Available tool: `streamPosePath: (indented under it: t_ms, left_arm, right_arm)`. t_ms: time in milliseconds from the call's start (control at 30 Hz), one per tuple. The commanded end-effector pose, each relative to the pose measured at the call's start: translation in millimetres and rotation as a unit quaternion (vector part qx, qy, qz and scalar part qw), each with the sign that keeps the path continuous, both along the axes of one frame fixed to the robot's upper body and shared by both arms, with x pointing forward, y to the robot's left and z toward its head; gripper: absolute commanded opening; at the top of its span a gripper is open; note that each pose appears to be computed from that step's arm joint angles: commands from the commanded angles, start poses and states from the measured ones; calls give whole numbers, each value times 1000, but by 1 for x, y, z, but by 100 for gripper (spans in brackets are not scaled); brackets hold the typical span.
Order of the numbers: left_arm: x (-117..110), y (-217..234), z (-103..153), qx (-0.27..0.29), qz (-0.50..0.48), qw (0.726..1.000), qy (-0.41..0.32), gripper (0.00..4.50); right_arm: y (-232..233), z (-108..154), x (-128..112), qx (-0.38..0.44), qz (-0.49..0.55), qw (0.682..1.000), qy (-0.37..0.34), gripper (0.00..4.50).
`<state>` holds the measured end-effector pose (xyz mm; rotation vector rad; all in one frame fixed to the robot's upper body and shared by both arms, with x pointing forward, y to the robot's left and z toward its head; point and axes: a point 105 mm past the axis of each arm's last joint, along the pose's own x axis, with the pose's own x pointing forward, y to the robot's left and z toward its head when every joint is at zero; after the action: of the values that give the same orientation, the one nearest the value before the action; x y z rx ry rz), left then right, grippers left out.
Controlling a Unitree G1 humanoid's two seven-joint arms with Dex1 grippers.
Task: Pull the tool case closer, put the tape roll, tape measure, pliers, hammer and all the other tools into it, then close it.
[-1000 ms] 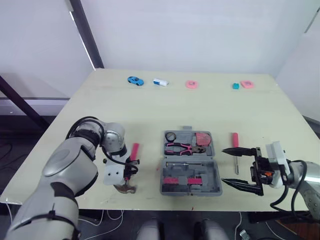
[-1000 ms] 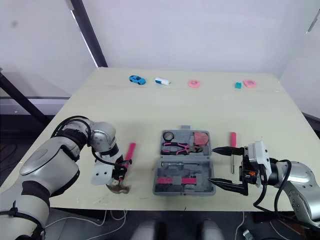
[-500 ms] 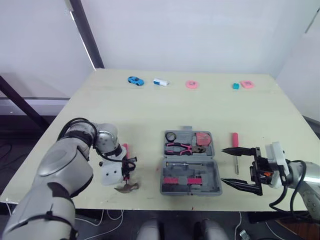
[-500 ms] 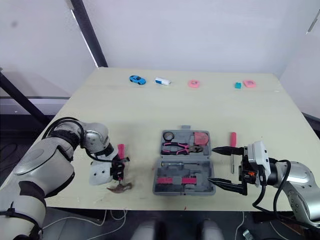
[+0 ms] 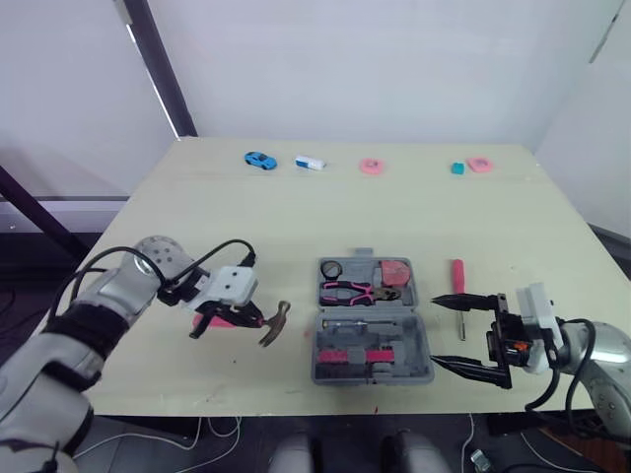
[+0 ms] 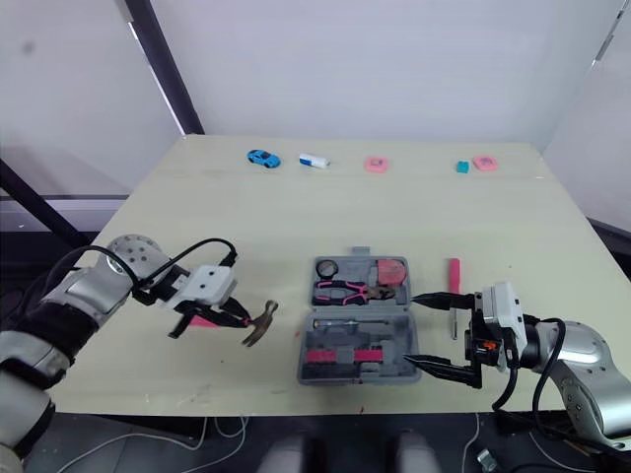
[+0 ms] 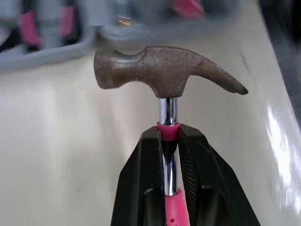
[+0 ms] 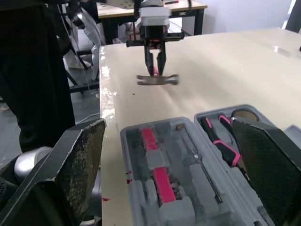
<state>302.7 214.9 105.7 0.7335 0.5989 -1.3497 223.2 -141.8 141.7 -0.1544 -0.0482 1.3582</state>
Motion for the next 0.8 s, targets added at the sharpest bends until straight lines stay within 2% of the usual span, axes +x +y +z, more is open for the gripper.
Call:
streamPosePath:
  t_ms: [33, 133, 233, 300, 400, 533, 667, 800]
  left_arm:
    - [11, -2, 23, -56, 137, 989, -19, 3]
    - [2, 2, 14, -71, 264, 961, 42, 3]
    - [5, 4, 13, -75, 343, 936, 36, 3]
    - [10, 3, 15, -122, 410, 902, 50, 3]
    - [16, 7, 5, -148, 512, 844, 61, 3]
    - [13, -5, -10, -164, 580, 792, 94, 3]
    - [14, -20, -25, -121, 614, 774, 95, 3]
    - [10, -18, -37, -94, 620, 773, 91, 3]
  right_arm:
    - [-1, 7, -1, 3, 5, 1000, -20, 450]
    - [0, 6, 0, 3, 8, 1000, -20, 450]
    - [1, 6, 1, 4, 9, 1000, -20, 450]
    - [1, 5, 1, 4, 9, 1000, -18, 450]
    - [1, 5, 1, 4, 8, 1000, -16, 450]
    - [-4, 5, 5, 3, 1, 1000, -19, 450]
    - [-7, 7, 8, 5, -12, 1000, -26, 450]
    - [-8, 8, 8, 5, -16, 999, -28, 450]
